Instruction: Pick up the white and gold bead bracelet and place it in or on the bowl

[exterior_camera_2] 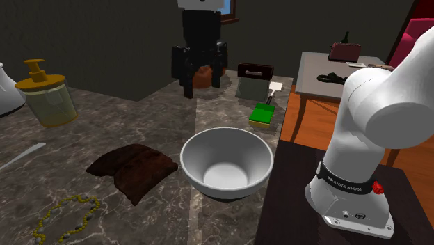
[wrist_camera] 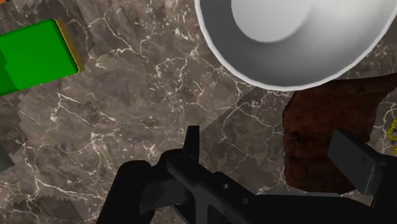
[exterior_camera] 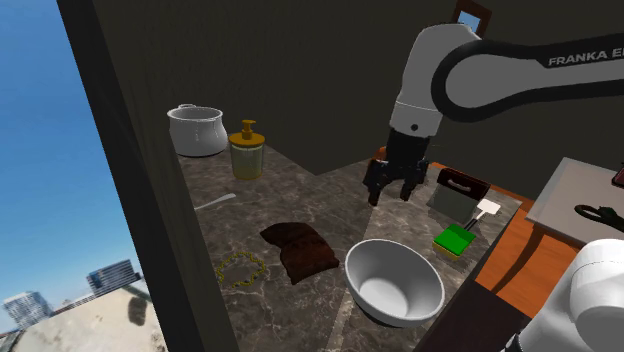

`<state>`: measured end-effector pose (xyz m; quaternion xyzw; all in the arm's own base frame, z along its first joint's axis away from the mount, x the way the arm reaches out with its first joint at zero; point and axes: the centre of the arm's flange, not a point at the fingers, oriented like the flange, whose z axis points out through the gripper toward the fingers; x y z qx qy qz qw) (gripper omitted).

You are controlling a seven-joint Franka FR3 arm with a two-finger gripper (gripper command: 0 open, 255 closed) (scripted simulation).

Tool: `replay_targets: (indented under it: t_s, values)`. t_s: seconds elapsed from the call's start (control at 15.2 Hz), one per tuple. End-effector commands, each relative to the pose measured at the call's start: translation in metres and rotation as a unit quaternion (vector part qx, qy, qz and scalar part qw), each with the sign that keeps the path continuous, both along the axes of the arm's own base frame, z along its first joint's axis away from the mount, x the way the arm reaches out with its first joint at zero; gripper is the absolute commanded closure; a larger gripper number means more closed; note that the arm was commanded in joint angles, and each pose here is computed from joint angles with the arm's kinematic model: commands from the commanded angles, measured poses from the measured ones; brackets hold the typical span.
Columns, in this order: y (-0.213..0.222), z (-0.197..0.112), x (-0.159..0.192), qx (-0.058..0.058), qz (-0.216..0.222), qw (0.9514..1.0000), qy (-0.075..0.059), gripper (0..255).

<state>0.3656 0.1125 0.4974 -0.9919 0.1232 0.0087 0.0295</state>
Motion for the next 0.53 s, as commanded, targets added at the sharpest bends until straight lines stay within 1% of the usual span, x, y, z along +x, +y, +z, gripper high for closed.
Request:
replay_targets:
  t_s: [0.0,0.46]
  values:
    - [0.023,-0.01,0.011,-0.001,-0.009,1.0,-0.004,0]
    - [0.097,-0.044,0.052,-0.005,-0.037,0.9992,-0.016,0]
